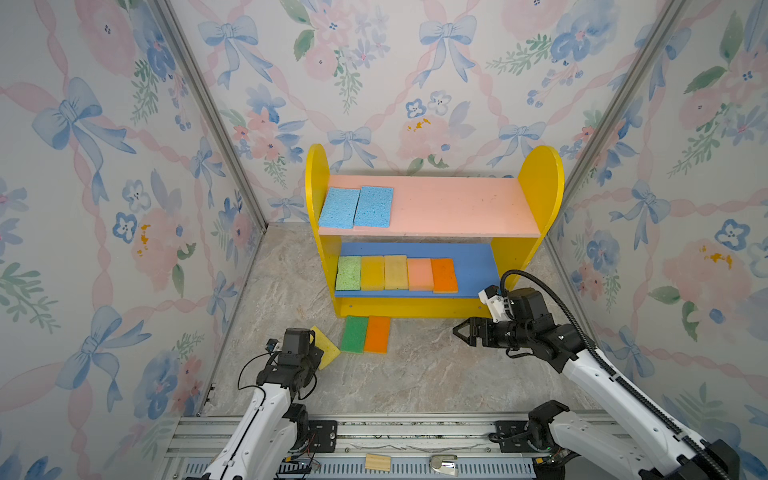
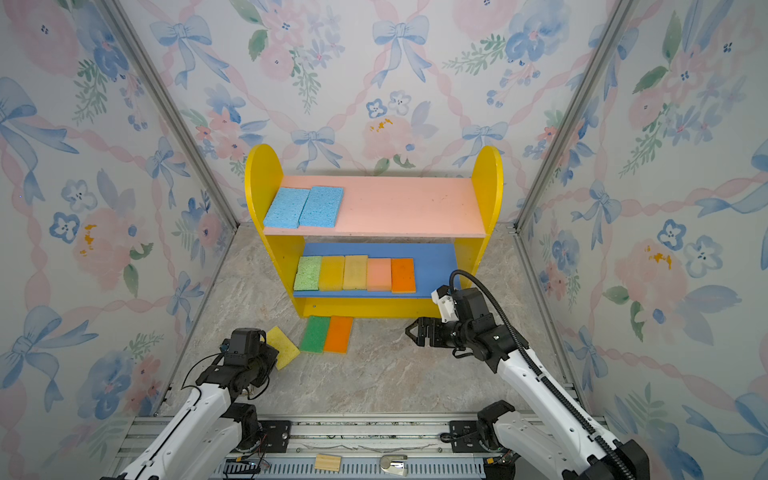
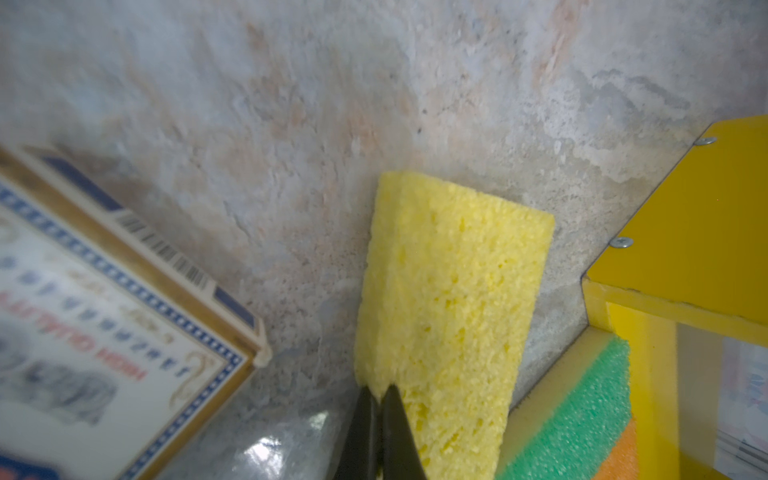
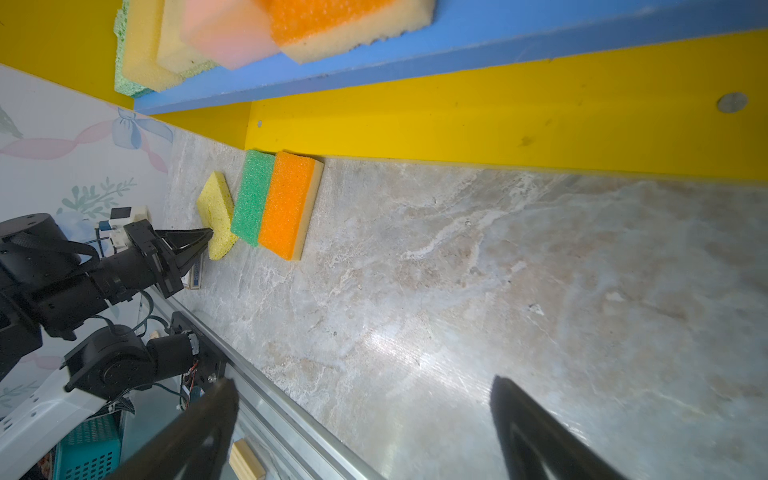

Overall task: Place and organize the cleaning sponges onto the shelf
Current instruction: 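Grasp the yellow floor sponge with the left gripper, then lift the yellow sponge off the floor with the left gripper, then carry the yellow sponge toward the right gripper while the right gripper approaches, then grasp the yellow sponge with the right gripper and open the left gripper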

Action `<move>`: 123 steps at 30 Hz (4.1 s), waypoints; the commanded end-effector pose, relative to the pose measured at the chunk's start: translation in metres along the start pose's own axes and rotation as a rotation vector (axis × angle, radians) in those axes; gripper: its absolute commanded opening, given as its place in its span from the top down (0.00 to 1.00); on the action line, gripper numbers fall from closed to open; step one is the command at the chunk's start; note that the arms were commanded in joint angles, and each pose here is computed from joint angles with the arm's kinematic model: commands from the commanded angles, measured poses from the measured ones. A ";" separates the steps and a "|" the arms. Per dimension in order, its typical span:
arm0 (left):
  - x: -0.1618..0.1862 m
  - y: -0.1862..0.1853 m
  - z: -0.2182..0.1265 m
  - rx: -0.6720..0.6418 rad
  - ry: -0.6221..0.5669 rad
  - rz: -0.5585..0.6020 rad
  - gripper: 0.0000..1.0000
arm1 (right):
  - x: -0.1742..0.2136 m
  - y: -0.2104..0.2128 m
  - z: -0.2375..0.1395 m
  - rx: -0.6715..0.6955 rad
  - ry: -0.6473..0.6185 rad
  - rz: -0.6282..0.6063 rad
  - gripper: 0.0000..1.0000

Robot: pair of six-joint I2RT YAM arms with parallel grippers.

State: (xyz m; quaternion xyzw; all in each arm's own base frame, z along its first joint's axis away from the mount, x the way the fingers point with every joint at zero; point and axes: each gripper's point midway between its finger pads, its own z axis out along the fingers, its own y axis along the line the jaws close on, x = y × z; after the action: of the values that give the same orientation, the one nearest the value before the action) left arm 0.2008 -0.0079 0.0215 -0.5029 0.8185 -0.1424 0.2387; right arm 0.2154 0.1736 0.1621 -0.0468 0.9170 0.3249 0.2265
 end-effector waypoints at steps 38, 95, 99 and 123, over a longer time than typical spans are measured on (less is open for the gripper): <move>0.012 -0.086 -0.074 0.338 0.111 0.296 1.00 | 0.008 -0.009 -0.005 0.028 -0.013 0.029 0.03; 0.153 -0.253 -0.192 0.928 0.385 0.609 1.00 | -0.001 0.155 -0.042 -0.486 -0.166 -0.107 0.32; 0.152 -0.253 -0.194 0.935 0.383 0.609 1.00 | -0.007 0.161 -0.035 -0.476 -0.175 -0.105 0.43; 0.152 -0.248 -0.196 0.939 0.383 0.606 1.00 | -0.021 0.179 -0.018 -0.454 -0.183 -0.090 0.80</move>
State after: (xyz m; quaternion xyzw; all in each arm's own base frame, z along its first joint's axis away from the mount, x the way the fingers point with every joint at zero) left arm 0.2280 -0.2584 0.2648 -0.0518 0.8082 -0.4993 0.3081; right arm 0.1844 0.2980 0.2649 -0.1046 0.8081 0.5042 0.2862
